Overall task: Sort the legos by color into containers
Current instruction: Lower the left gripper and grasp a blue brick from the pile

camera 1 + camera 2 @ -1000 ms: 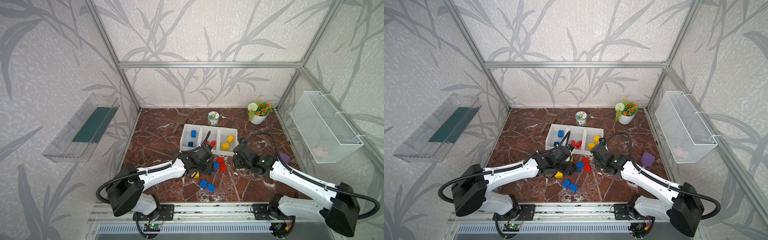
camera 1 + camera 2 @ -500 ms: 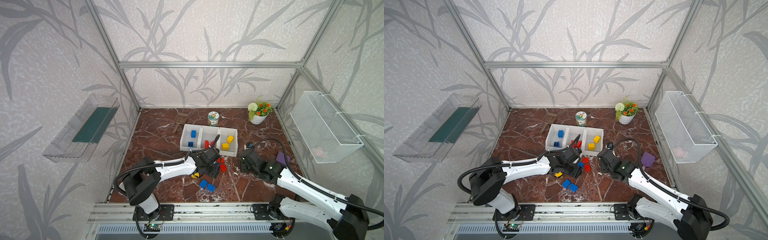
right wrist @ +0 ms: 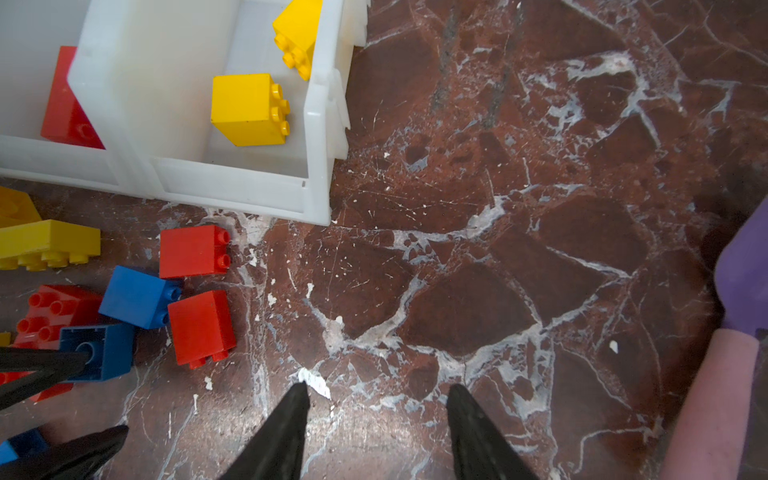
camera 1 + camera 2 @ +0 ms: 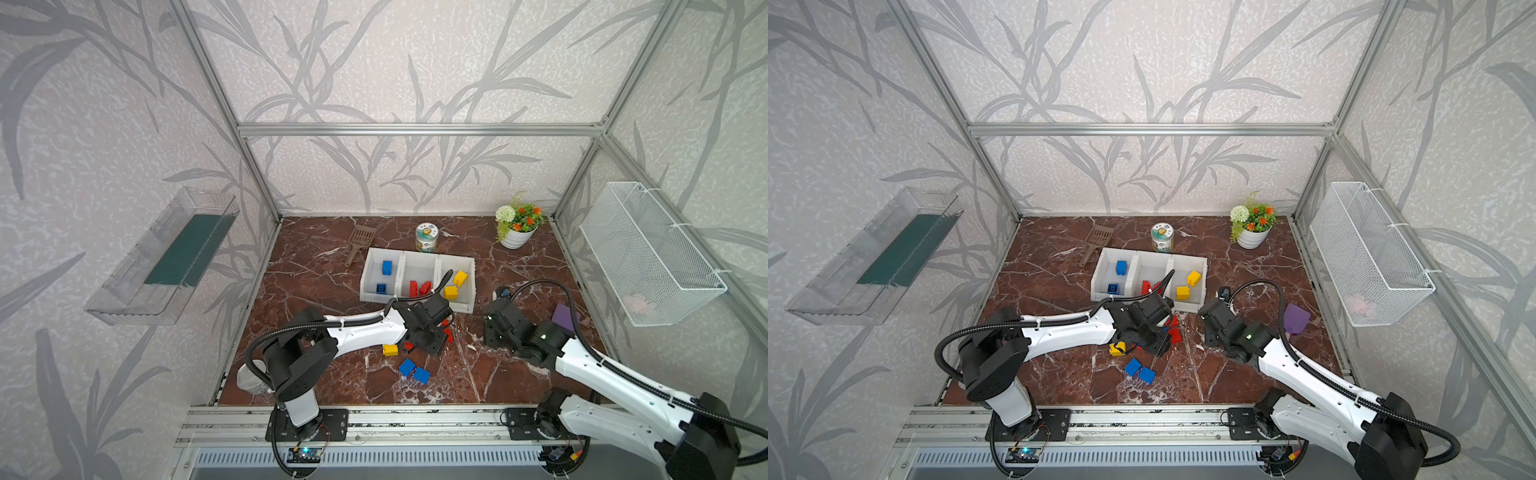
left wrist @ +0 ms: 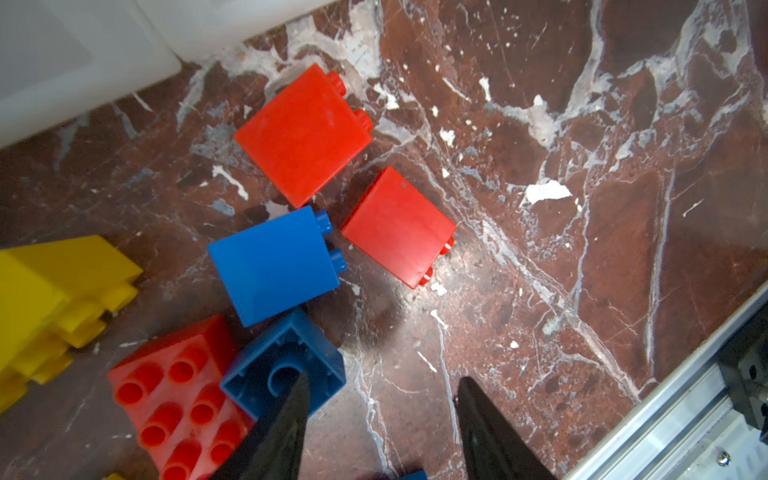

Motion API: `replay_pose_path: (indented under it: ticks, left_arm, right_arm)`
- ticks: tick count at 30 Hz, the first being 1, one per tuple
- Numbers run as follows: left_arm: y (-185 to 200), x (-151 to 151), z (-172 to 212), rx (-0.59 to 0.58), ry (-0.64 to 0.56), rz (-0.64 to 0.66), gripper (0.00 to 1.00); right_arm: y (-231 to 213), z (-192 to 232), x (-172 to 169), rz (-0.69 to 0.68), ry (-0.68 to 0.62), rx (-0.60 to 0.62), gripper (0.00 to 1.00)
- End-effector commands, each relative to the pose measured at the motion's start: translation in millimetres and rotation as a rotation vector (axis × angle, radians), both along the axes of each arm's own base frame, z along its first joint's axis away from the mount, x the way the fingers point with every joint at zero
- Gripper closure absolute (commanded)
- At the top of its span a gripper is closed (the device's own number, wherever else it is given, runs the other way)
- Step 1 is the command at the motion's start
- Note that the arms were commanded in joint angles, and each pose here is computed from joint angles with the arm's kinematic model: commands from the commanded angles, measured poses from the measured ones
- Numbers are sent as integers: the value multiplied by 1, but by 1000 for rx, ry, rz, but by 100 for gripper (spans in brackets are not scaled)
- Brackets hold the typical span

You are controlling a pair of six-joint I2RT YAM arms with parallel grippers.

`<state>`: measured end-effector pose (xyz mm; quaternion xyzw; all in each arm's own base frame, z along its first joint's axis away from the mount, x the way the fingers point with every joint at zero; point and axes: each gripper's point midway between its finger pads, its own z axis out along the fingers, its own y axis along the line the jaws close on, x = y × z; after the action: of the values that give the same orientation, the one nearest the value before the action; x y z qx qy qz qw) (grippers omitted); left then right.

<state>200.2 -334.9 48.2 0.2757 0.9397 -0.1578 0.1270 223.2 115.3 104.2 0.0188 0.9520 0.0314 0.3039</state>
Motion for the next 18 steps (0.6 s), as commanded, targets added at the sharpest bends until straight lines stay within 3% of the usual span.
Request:
replay_pose_path:
  ticks: [1,18]
  left_arm:
    - [-2,-1,-5,43,5,-25,42]
    - [-8,-8,-19,114,-15,-94,77]
  right_arm:
    - [-3,-3,-2,-7,7,3,45]
    - [-4,-7,-4,-12,18,6,45]
